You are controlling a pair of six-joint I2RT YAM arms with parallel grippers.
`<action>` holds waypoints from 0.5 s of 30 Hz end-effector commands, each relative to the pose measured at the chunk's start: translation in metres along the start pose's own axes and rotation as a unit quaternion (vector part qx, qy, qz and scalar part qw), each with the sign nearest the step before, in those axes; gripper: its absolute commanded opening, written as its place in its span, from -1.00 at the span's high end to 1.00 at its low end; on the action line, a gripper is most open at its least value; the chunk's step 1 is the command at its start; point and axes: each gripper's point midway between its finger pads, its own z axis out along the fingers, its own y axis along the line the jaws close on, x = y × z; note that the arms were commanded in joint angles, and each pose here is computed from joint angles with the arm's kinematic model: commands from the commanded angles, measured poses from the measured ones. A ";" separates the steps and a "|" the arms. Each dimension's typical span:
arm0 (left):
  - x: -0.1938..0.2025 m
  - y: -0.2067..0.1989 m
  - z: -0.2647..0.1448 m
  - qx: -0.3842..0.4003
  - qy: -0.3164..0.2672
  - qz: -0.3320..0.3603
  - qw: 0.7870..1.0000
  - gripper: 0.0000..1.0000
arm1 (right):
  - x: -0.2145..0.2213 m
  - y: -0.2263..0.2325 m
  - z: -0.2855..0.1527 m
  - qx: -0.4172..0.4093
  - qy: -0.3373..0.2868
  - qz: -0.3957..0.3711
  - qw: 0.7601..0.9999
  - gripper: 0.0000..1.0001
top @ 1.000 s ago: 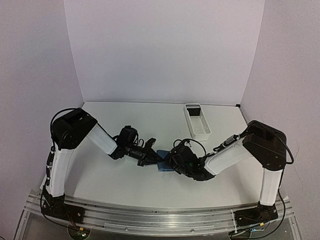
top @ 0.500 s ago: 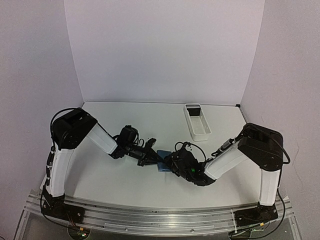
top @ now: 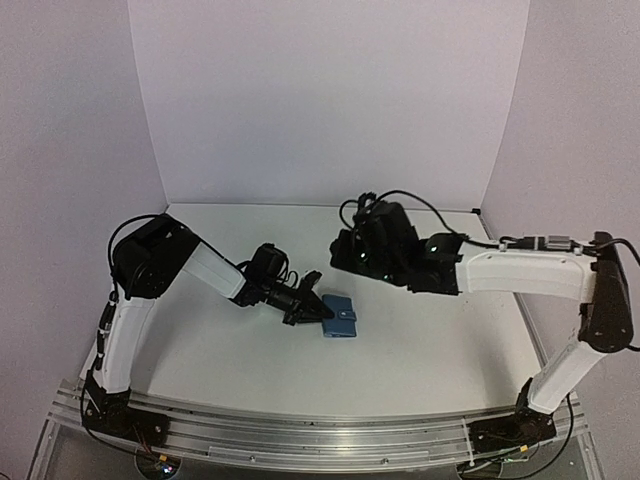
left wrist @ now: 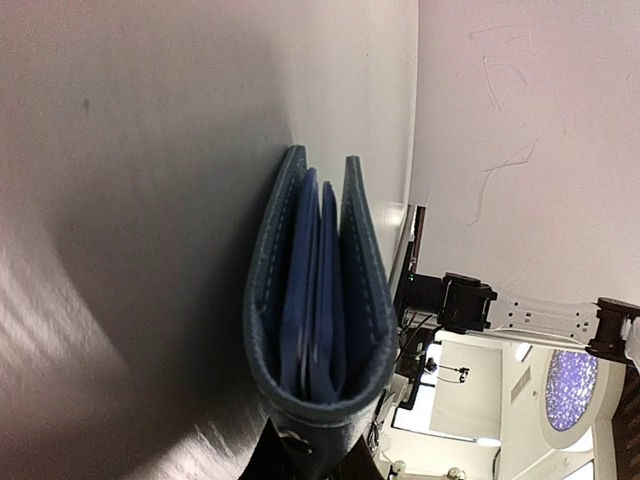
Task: Put the credit cards into the card holder
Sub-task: Place the card holder at the center of the board.
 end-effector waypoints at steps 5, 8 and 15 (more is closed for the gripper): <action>0.033 0.116 0.006 -0.162 0.032 -0.159 0.973 0.87 | -0.110 -0.036 -0.061 0.038 -0.081 -0.055 0.994 0.62; 0.037 0.119 0.004 -0.172 0.034 -0.176 0.969 0.60 | -0.123 -0.046 -0.066 0.037 -0.084 -0.063 0.994 0.59; 0.041 0.100 -0.007 -0.185 0.029 -0.183 0.965 -0.06 | -0.136 -0.064 -0.072 0.036 -0.082 -0.072 0.993 0.53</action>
